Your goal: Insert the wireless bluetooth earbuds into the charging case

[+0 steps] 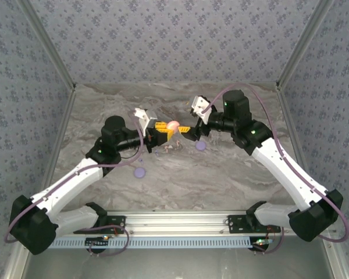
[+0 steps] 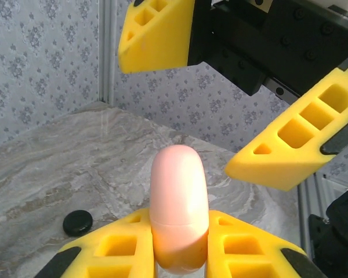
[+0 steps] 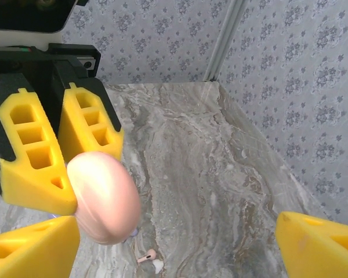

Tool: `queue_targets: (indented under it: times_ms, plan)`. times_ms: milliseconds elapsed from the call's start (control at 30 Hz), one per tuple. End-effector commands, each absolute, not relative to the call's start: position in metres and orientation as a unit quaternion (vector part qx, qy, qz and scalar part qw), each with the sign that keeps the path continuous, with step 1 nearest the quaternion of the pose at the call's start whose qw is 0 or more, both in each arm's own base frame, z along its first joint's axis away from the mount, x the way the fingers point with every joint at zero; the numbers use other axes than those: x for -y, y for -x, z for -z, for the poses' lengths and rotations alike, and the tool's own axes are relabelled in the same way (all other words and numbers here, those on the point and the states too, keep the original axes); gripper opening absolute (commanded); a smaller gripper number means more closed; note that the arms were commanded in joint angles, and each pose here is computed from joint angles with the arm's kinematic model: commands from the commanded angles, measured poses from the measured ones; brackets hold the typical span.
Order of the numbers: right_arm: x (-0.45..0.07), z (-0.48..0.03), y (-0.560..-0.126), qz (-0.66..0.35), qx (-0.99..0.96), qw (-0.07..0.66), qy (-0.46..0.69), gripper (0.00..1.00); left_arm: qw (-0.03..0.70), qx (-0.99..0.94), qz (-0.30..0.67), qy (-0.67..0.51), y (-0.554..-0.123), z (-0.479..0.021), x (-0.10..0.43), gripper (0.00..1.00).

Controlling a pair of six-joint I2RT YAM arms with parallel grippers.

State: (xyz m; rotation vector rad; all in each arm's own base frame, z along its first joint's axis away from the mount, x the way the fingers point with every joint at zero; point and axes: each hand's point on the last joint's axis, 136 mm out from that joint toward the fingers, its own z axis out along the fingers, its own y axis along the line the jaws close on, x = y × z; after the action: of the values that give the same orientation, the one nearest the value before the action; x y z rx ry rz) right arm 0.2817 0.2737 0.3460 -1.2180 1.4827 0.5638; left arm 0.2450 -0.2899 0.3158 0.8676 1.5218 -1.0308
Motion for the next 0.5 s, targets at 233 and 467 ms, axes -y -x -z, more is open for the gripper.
queue_targets:
  times_ms: [233,467]
  plan:
    - [-0.28,-0.35,-0.295,-0.245,-0.633,0.543,0.494,0.89,0.561,-0.603,0.413,-0.389,-0.242,-0.335,0.295,0.03]
    - [-0.282,-0.351,-0.309,-0.241,-0.641,0.541,0.489,0.89,0.558,-0.605,0.41,-0.393,-0.241,-0.332,0.297,0.01]
